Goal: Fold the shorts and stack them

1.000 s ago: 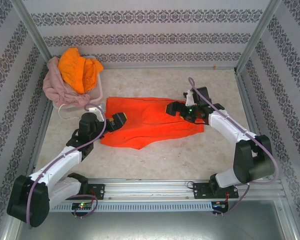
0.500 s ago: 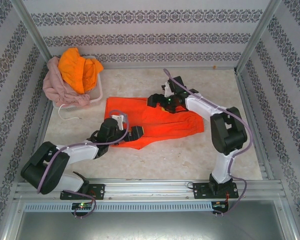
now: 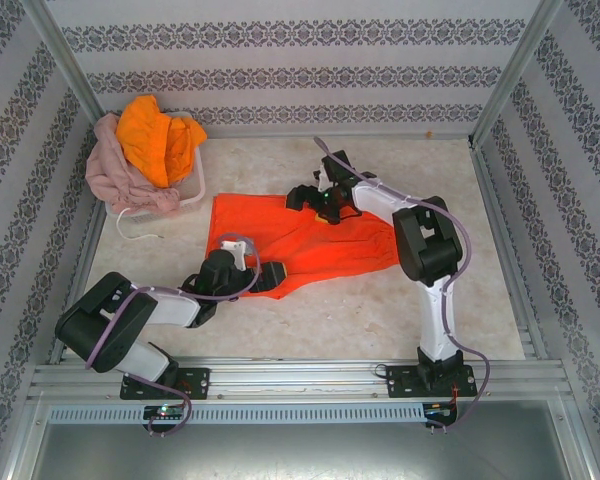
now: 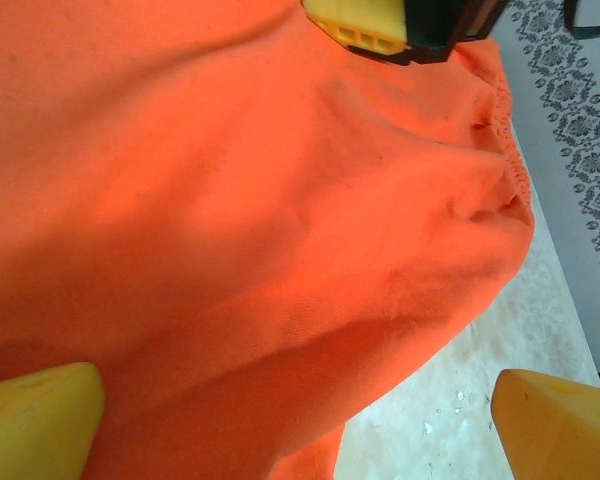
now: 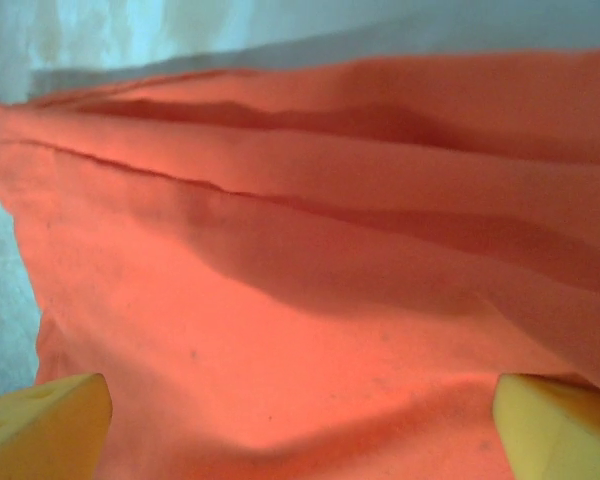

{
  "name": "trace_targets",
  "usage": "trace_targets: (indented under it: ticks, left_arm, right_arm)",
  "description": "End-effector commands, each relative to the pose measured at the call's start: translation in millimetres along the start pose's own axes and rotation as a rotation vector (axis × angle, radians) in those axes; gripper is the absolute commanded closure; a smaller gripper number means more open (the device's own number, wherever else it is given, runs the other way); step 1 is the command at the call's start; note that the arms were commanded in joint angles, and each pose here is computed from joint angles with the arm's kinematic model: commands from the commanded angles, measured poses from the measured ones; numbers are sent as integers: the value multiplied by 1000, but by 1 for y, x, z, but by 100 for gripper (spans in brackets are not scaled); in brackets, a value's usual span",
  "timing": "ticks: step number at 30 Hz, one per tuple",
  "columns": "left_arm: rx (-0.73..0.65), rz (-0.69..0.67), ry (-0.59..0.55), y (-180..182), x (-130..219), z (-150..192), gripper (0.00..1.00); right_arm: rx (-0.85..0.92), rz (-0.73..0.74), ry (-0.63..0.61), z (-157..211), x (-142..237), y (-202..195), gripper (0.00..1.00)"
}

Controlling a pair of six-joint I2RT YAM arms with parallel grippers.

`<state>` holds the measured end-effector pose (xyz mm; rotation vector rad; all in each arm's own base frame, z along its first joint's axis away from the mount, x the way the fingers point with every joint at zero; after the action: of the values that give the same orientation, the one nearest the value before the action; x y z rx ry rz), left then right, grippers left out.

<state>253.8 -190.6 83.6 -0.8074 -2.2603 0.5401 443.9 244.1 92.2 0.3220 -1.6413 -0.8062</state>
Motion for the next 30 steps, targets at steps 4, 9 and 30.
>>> trace_targets:
  ticks: [4, 9, 30]
  left_arm:
    - [56, -64, 85, 15, 3, 31, 0]
    - [57, -70, 84, 16, 3, 31, 0]
    - [-134, -80, -206, -39, 76, -121, 0]
  right_arm:
    - [-69, -5, -55, -33, -4, -5, 2]
    - [-109, -33, -47, -46, -15, -6, 2]
    - [285, -146, -394, 29, 192, 52, 2]
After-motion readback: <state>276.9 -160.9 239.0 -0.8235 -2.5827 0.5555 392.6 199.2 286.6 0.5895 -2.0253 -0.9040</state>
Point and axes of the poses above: each hand's point on the last joint's axis, 136 mm out from that joint toward the fingers, its own x axis back along the fingers, its own y axis along the line the jaws close on, z = x × y, the point moved 5 cm from there along x, back along the fingers, and after that the axes turned 13 degrees about -x, right-handed, at the moved point
